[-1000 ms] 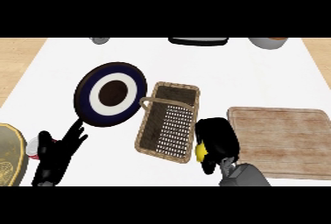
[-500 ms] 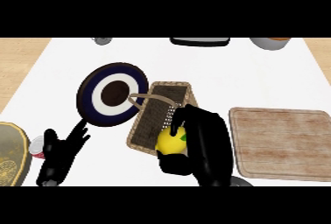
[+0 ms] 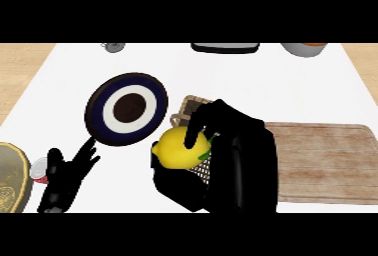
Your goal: Pick the lemon from the cutting board and place it in the basket
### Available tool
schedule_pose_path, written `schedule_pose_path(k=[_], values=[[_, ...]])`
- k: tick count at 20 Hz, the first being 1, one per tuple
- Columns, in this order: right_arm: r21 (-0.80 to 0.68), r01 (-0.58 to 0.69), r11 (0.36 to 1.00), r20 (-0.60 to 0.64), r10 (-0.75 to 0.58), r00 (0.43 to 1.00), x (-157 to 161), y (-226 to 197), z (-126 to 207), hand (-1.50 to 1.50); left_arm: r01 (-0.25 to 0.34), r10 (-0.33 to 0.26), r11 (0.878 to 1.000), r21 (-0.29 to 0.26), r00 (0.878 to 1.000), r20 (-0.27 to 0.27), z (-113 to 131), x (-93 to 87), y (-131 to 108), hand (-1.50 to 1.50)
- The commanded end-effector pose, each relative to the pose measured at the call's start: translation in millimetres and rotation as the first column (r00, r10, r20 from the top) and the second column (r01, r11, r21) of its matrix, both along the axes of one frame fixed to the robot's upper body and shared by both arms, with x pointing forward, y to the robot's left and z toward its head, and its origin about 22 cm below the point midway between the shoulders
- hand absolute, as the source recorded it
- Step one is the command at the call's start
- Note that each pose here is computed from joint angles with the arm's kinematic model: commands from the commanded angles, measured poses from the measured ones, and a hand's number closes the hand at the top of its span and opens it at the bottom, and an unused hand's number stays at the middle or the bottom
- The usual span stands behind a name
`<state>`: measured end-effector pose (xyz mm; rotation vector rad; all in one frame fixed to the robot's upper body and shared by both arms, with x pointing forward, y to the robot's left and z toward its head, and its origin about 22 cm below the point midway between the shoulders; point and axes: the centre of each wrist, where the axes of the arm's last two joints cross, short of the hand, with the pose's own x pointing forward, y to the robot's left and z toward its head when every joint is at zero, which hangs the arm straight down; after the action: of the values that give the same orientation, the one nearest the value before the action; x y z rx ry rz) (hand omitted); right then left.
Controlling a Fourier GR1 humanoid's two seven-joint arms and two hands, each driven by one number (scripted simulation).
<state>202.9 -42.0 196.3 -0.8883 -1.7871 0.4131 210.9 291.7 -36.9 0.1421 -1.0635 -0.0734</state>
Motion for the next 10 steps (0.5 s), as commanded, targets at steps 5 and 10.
schedule_pose_path(k=[5, 10], values=[[0.134, 0.223, 0.966, -0.039, -0.220, 0.975, 7.7, 10.9, 49.4, 1.50, -0.011, 0.011, 1.000, -0.005, 0.997, -0.075, -14.0, -14.9, -0.8, 0.00], [0.122, 0.263, 0.957, -0.059, -0.257, 0.965, 23.3, 13.8, 72.0, 1.50, -0.006, 0.006, 1.000, -0.001, 0.998, -0.070, -9.4, -7.1, -3.8, 0.00]])
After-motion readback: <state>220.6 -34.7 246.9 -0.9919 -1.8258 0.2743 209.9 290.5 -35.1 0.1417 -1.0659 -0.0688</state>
